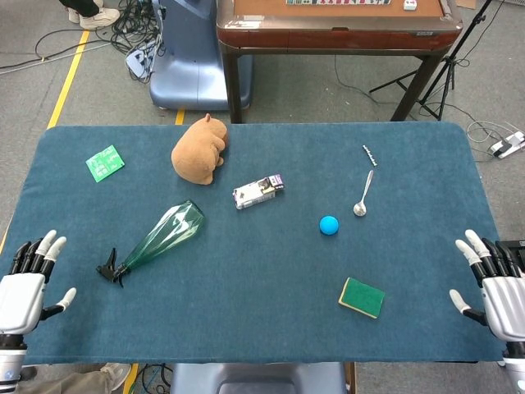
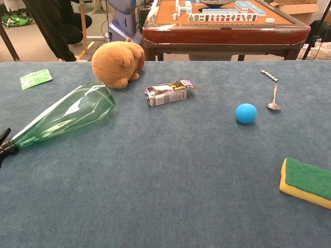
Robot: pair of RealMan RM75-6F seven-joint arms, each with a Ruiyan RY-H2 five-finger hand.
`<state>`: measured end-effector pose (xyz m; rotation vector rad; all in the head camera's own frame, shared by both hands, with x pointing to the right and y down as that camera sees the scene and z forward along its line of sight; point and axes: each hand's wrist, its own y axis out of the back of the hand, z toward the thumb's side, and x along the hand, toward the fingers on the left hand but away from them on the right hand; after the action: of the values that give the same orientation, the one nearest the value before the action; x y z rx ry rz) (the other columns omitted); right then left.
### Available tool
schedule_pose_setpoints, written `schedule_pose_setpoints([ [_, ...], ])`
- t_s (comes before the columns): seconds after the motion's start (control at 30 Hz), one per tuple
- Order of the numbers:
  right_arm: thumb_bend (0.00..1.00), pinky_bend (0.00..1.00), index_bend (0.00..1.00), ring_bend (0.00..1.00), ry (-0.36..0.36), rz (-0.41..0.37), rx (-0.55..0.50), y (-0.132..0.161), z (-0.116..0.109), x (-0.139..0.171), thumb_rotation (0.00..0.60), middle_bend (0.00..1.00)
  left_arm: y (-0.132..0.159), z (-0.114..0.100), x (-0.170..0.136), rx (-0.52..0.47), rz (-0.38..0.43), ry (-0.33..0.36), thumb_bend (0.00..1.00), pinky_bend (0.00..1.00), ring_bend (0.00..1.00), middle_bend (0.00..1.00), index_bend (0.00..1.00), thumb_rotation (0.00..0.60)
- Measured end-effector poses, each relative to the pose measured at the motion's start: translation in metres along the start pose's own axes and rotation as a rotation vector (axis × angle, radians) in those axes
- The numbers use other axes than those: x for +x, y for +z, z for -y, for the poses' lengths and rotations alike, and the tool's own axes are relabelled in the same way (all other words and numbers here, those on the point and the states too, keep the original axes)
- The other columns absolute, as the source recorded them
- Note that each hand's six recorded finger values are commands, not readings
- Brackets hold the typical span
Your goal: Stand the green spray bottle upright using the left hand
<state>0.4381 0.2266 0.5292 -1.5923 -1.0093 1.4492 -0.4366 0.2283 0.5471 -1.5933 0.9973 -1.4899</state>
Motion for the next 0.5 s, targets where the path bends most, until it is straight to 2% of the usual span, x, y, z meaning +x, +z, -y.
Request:
schedule_pose_setpoints([
  [0.17, 0.27, 0.0, 0.11, 0.0, 0.0, -0.008, 0.005, 0.001, -0.001, -0.003, 0.6, 0.05, 0.008, 0.001, 0.007, -0.004, 0.06, -0.025, 0.36, 0.0, 0.0, 0.0, 0.0, 0.6],
  [0.3, 0.27, 0.0, 0.11, 0.0, 0.0, -0.011, 0.008, 0.001, -0.002, -0.004, 0.6, 0.05, 0.018, 0.003, 0.017, 0.002, 0.125, -0.067, 0.37, 0.0, 0.0, 0.0, 0.0, 0.6],
  [0.5, 0.27, 0.0, 0.11, 0.0, 0.008, -0.014, 0.012, 0.003, -0.002, -0.006, 0.6, 0.05, 0.04, 0.005, 0.035, 0.012, 0.252, -0.126, 0.37, 0.0, 0.0, 0.0, 0.07, 0.6],
])
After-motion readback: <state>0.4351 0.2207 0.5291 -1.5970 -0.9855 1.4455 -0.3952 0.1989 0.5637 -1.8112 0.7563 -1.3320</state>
